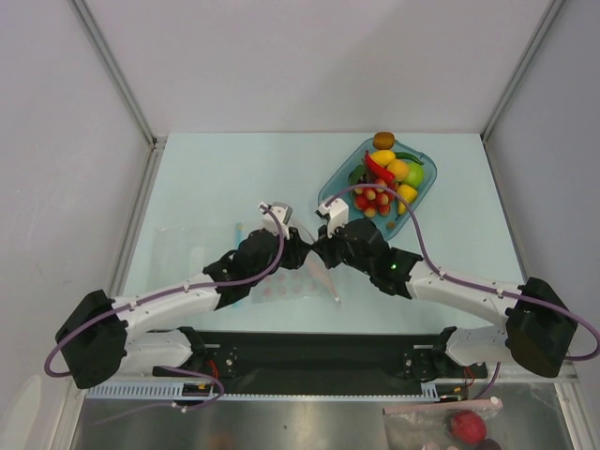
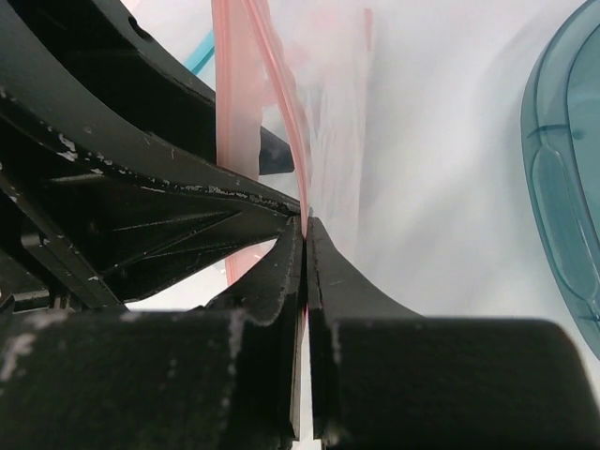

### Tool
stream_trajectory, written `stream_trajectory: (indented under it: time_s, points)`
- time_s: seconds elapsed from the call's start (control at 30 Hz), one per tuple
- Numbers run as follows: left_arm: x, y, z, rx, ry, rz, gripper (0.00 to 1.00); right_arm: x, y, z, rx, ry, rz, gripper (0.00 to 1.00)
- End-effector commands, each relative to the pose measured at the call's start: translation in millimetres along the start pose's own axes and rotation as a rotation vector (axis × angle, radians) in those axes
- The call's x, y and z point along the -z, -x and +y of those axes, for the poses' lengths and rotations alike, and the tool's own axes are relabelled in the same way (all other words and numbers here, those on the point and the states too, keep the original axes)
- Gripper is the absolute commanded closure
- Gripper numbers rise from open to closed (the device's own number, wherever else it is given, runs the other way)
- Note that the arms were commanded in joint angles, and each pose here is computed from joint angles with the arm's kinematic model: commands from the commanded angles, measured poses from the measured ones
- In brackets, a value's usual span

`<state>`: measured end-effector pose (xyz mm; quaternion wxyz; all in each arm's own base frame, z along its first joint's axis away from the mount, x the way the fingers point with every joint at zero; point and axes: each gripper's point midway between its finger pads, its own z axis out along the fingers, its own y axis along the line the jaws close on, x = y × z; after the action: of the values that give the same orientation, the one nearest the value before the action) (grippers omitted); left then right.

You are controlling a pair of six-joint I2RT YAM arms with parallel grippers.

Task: Place the food in the zip-top bag and seal the zipper
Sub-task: Open the zipper of the food storage bag.

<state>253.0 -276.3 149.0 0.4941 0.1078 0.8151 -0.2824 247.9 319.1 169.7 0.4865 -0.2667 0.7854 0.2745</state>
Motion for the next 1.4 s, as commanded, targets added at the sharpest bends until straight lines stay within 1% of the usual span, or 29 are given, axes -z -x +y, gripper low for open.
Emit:
stream_trajectory:
  time_s: [0.0, 0.07, 0.17, 0.23, 0.33, 0.43, 0.47, 0.57, 0.63, 0.67, 0.7, 0.73, 0.77, 0.83, 0.87, 0.9, 0.93, 0.97, 1.0, 1.03, 1.1, 1.17, 1.2, 1.3, 1.37]
  points:
    - [-1.9, 22.2, -20.3, 0.015, -0.053, -0.044, 0.59, 6.2, 26.3, 4.3, -0.046, 0.024, -0.101, 1.0]
    - [-3.3, 20.2, -19.7, 0.013, -0.049, -0.037, 0.59, 8.5, 30.6, 1.8, -0.055, 0.02, -0.119, 1.0]
    - [-4.7, 18.5, -20.8, 0.012, -0.052, -0.029, 0.55, 11.5, 32.8, -1.8, -0.071, 0.014, -0.136, 1.0]
    - [-4.9, 18.7, -23.2, 0.01, -0.059, -0.026, 0.48, 12.8, 33.4, -5.4, -0.083, 0.006, -0.143, 1.0]
    - [-5.3, 17.9, -24.9, 0.005, -0.061, -0.02, 0.48, 13.9, 33.9, -8.7, -0.096, 0.004, -0.147, 1.0]
    - [-4.0, 18.4, -26.3, 0.0, -0.067, -0.024, 0.62, 14.2, 33.4, -9.4, -0.102, 0.005, -0.145, 1.0]
    - [-3.7, 18.2, -26.1, -0.001, -0.067, -0.024, 0.73, 14.1, 33.5, -11.4, -0.106, -0.001, -0.145, 1.0]
    - [-3.7, 17.1, -25.4, -0.006, -0.064, -0.017, 0.85, 14.5, 33.7, -15.4, -0.116, -0.019, -0.143, 1.0]
    - [-2.9, 16.4, -25.9, -0.014, -0.063, -0.01, 0.89, 13.9, 32.9, -20.7, -0.118, -0.043, -0.141, 1.0]
    - [-2.6, 17.9, -25.6, -0.018, -0.058, -0.013, 0.94, 13.1, 31.9, -23.5, -0.117, -0.057, -0.137, 1.0]
    - [-2.1, 19.1, -26.4, -0.025, -0.053, -0.012, 0.95, 12.6, 31.7, -27.8, -0.119, -0.079, -0.136, 1.0]
    - [-2.1, 12.9, -21.0, -0.035, -0.025, 0.017, 0.96, 10.9, 27.5, -30.4, -0.115, -0.091, -0.12, 1.0]
    - [-1.7, 20.2, -20.7, -0.037, -0.004, 0.011, 0.97, 10.9, 28.4, -31.6, -0.116, -0.099, -0.12, 1.0]
    - [-0.8, 19.4, -16.1, -0.053, 0.032, 0.043, 0.99, 10.9, 27.4, -37.7, -0.119, -0.135, -0.116, 1.0]
    - [2.0, 9.7, -8.7, -0.075, 0.067, 0.098, 1.0, 10.2, 25.6, -40.9, -0.121, -0.148, -0.112, 1.0]
    - [2.9, 19.2, -9.8, -0.083, 0.083, 0.094, 1.0, 9.6, 24.5, -42.1, -0.128, -0.152, -0.108, 1.0]
    - [7.8, 12.4, -3.0, -0.107, 0.117, 0.146, 1.0, 8.9, 25.4, -44.2, -0.134, -0.152, -0.11, 1.0]
    - [9.7, 13.0, -1.1, -0.121, 0.135, 0.165, 1.0, 7.1, 22.3, -44.6, -0.137, -0.149, -0.102, 1.0]
    - [11.8, 27.9, -6.4, -0.14, 0.134, 0.155, 1.0, 5.6, 21.3, -44.1, -0.14, -0.141, -0.096, 1.0]
    - [18.5, 24.7, -2.0, -0.162, 0.158, 0.197, 1.0, 4.3, 20.8, -45.6, -0.15, -0.142, -0.096, 1.0]
    - [25.6, 37.5, -5.5, -0.187, 0.175, 0.18, 1.0, -1.4, 15.4, -46.5, -0.166, -0.133, -0.077, 1.0]
    - [32.9, 38.9, -5.6, -0.204, 0.188, 0.181, 0.99, -7.1, 12.4, -48.9, -0.192, -0.128, -0.074, 1.0]
    - [37.1, 42.8, -6.2, -0.205, 0.19, 0.162, 0.99, -13.7, 5.7, -49.1, -0.2, -0.118, -0.056, 1.0]
    - [40.9, 41.8, -1.0, -0.211, 0.21, 0.157, 0.97, -26.5, -7.0, -52.2, -0.237, -0.106, -0.014, 1.0]
    - [42.5, 43.1, 7.0, -0.217, 0.258, 0.161, 0.97, -30.4, -10.0, -56.4, -0.26, -0.116, 0.001, 1.0]
